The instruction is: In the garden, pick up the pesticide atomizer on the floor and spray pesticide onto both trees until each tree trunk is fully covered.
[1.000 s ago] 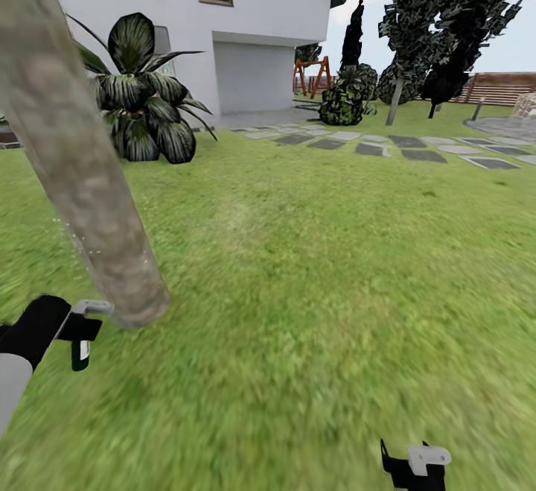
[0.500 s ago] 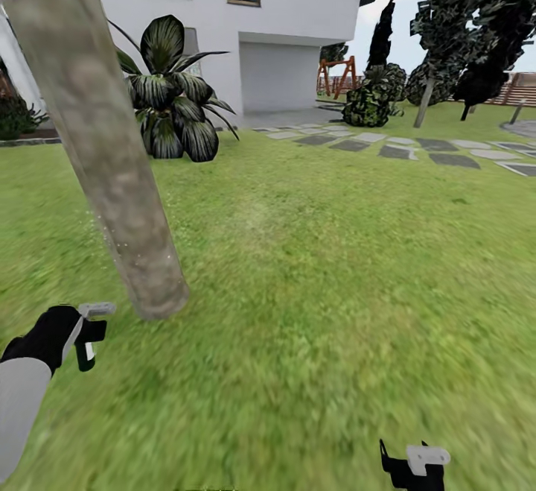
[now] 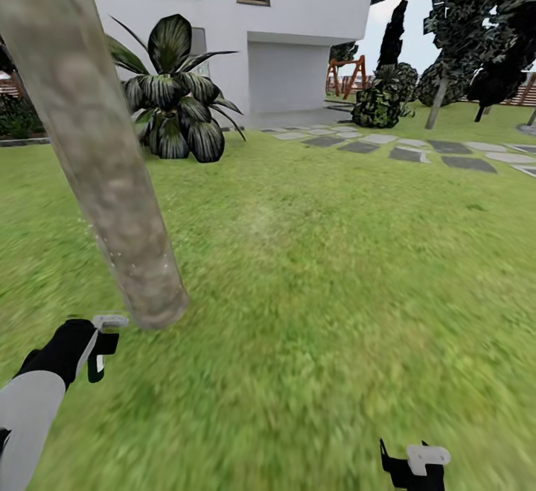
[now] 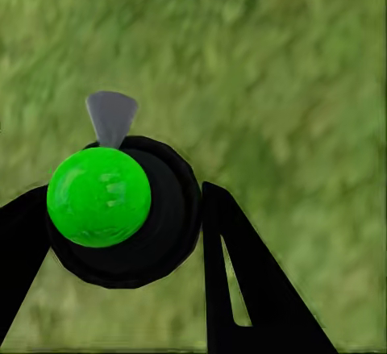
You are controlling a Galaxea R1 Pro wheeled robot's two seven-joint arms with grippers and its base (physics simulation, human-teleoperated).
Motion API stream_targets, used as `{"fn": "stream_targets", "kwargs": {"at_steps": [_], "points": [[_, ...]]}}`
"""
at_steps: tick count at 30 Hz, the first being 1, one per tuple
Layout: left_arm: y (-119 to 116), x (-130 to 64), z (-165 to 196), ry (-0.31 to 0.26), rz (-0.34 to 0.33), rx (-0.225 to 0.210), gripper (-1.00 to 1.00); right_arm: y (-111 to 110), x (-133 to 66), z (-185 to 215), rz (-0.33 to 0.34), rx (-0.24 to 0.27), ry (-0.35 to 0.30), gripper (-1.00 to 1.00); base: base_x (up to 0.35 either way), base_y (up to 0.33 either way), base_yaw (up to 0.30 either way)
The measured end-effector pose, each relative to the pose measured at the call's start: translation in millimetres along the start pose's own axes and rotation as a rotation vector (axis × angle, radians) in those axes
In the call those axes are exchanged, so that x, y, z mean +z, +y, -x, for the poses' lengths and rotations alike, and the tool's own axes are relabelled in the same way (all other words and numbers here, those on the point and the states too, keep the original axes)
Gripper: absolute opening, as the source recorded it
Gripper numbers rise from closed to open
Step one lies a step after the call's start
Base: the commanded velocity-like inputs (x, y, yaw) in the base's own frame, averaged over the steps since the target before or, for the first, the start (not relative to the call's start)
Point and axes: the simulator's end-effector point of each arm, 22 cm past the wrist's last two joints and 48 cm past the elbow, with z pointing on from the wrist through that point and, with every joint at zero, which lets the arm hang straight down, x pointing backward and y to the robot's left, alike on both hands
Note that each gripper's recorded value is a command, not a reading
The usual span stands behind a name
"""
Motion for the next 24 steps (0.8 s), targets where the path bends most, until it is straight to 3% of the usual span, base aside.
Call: {"fn": "stream_targets", "kwargs": {"at_steps": [10, 24], "points": [[-2.0, 2.5, -3.6, -0.026, -0.003, 0.003, -1.00, -1.1, 0.2, -0.1, -0.002, -0.001, 0.000, 1.00, 0.131, -0.079, 0.254], [-8.3, 3.0, -0.6, -0.043, -0.014, 0.000, -1.00, -0.8, 0.2, 0.0, 0.000, -0.001, 0.000, 1.00, 0.001, -0.236, 0.015]]}}
